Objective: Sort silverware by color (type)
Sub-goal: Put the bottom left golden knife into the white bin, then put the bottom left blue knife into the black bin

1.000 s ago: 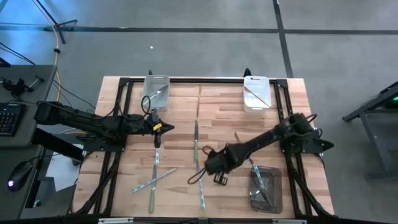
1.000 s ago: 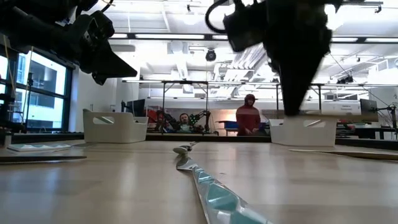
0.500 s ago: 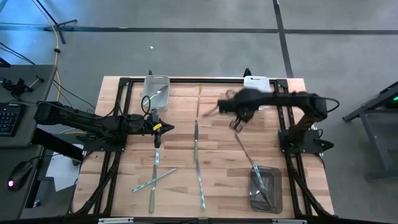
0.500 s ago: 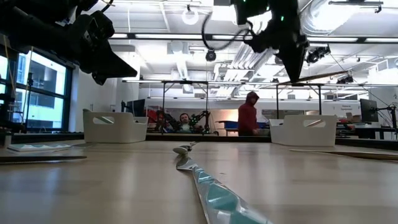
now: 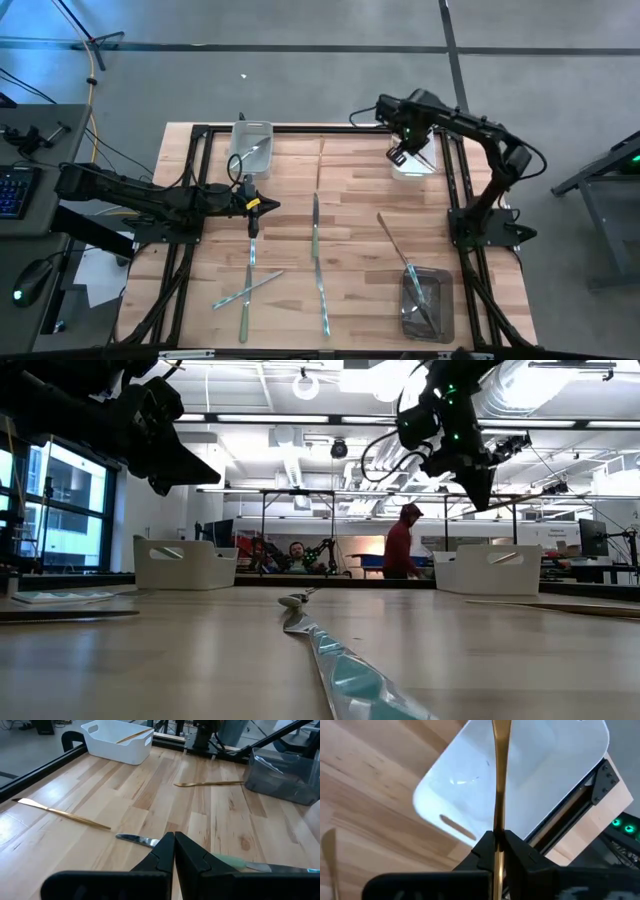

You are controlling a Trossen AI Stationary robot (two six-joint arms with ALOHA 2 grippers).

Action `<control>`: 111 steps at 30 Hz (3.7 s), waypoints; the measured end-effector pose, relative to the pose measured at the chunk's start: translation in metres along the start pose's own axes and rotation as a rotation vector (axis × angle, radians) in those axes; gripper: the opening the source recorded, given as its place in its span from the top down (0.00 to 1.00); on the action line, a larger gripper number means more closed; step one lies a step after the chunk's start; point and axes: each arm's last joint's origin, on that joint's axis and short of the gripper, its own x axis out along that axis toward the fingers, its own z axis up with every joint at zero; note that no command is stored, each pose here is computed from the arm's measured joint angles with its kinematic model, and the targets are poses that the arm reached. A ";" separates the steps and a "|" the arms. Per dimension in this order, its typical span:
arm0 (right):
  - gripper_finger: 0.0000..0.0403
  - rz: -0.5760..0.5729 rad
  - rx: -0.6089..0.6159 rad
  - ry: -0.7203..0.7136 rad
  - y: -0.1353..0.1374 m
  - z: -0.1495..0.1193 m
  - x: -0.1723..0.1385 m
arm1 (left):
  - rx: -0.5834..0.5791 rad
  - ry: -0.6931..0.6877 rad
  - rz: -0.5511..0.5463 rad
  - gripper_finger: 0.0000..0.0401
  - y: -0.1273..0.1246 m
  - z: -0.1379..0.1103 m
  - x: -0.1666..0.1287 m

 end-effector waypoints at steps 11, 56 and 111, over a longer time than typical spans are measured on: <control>0.99 0.056 0.040 0.075 -0.030 0.022 0.029 | 0.021 -0.001 0.003 0.99 0.001 0.000 0.000; 0.99 0.145 0.073 0.148 -0.048 0.051 0.076 | 0.025 -0.032 -0.002 0.99 0.000 0.003 0.000; 1.00 0.642 -0.587 -1.175 0.187 -0.020 0.048 | 0.073 0.002 -0.156 0.99 -0.013 0.001 -0.002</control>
